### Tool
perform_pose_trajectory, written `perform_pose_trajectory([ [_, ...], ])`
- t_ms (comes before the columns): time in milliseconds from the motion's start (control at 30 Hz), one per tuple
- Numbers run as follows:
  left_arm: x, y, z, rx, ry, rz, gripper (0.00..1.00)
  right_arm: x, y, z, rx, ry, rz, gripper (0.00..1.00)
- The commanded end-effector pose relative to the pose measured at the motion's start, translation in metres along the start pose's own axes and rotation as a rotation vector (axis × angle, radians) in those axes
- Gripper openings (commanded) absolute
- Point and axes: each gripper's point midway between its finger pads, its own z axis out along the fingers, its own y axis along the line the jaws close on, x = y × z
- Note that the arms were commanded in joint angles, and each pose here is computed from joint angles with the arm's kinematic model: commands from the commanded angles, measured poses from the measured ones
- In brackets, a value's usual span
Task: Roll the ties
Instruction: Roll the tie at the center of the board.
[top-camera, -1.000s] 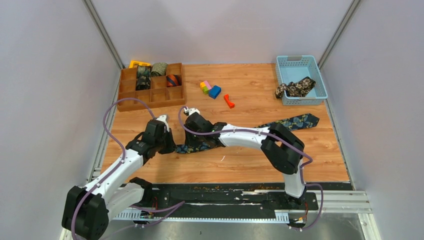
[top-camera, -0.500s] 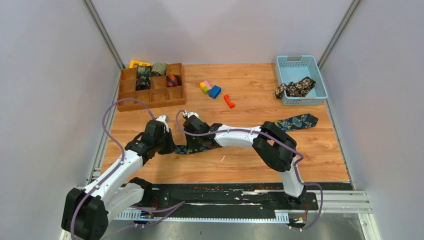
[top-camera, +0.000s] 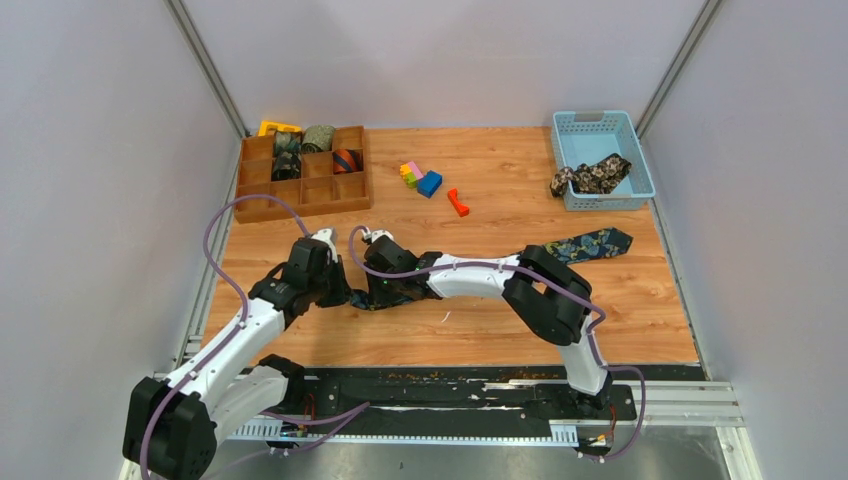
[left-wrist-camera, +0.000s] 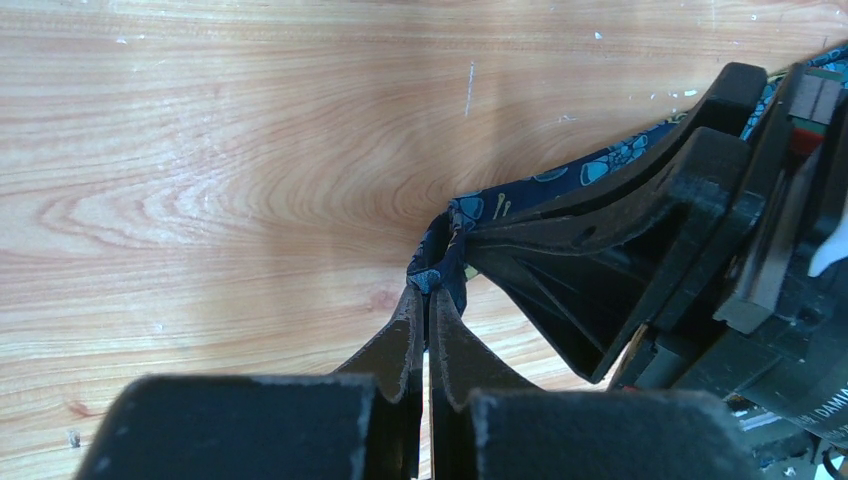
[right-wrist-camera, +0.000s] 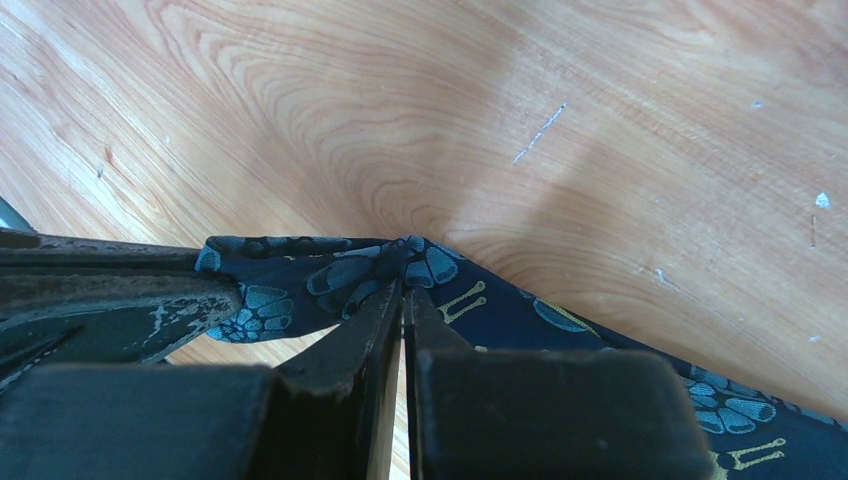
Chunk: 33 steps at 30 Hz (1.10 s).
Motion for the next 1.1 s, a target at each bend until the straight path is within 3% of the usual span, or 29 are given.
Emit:
perform_pose_trajectory([
  [0, -0.023, -0.014, -0.01, 0.043, -0.067, 0.0, 0.0, 0.002, 0.007, 0.007, -0.031, -0.007, 0.015, 0.07],
  [1067, -0.024, -0.028, 0.011, 0.083, 0.0, -0.028, 0.0, 0.01, 0.016, 0.011, -0.159, 0.008, 0.042, 0.07],
])
